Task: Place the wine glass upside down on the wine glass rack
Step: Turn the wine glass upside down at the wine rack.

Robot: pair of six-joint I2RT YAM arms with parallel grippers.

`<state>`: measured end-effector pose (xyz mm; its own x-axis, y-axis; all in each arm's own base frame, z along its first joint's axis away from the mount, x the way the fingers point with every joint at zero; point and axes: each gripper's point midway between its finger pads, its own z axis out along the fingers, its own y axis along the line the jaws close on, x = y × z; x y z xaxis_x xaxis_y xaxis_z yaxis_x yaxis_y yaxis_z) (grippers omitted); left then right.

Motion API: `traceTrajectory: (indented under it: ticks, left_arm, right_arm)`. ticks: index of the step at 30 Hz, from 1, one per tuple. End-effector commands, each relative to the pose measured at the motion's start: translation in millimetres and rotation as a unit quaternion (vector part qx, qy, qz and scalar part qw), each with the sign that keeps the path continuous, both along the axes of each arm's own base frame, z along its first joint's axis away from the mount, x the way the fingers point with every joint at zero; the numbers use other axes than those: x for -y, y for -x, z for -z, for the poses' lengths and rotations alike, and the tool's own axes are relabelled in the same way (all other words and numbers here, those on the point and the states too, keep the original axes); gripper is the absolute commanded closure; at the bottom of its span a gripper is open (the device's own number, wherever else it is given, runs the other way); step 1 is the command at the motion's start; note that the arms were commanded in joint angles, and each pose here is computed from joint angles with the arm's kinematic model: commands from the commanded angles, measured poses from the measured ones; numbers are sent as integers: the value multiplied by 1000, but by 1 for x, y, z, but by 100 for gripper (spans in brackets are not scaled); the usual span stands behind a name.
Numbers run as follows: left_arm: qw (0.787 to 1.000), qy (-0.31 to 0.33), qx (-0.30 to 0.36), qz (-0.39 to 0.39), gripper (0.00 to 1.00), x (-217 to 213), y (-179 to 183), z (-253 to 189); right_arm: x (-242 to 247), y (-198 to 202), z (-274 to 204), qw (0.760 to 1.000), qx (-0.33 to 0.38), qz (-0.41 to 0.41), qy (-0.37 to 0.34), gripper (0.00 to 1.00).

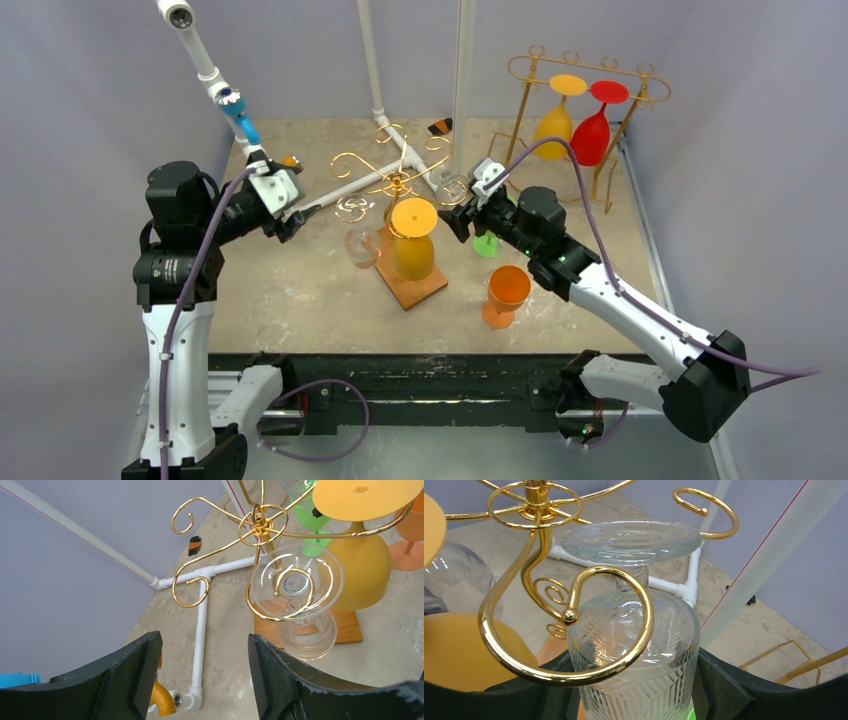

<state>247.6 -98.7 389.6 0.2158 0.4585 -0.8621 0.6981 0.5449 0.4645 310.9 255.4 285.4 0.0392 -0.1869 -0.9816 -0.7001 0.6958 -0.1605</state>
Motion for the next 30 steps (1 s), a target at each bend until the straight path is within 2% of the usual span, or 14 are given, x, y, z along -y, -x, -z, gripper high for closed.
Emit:
traceTrajectory:
  ticks: [1, 30]
  left_arm:
    - [1000, 2, 16, 0, 33, 0, -2, -6]
    - [1000, 4, 17, -3, 33, -1, -3, -5]
  right_arm:
    - [-7, 10, -45, 996, 78, -39, -33, 100]
    - [-5, 35, -46, 990, 101, -77, -55, 100]
